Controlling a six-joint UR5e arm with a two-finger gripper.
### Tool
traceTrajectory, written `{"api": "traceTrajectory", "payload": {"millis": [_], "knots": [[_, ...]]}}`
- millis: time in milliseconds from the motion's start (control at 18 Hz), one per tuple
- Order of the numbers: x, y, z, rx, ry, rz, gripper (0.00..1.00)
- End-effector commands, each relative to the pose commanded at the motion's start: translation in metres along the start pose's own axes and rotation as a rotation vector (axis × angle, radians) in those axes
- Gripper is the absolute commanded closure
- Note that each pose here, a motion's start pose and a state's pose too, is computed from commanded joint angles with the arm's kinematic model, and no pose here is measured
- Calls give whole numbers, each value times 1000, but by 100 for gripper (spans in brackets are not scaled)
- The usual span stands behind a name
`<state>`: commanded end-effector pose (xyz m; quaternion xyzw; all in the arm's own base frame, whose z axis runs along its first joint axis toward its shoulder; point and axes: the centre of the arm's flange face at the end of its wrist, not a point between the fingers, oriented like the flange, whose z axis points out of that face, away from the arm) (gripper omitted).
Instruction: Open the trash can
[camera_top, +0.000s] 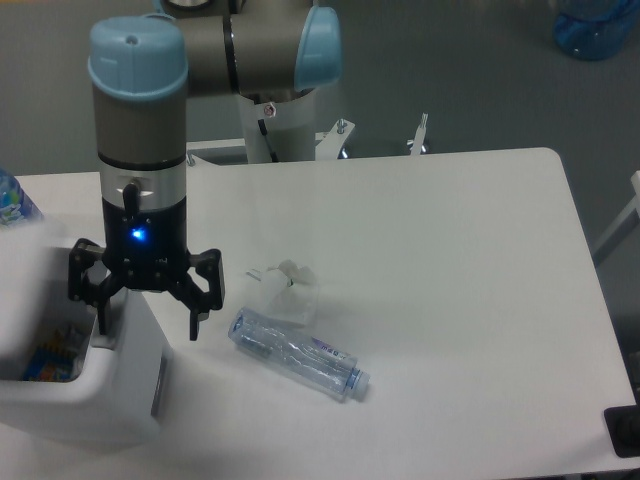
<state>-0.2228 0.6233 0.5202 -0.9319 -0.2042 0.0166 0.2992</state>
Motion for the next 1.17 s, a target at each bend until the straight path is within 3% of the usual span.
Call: {"api": "traceTrajectory", "payload": {"millis": [500,833,1167], "knots": [[-80,-12,-20,36,-91,-65,0],[-111,-2,-31,-30,-194,110,0],[-137,13,-37,-136,-197,244,0]]}}
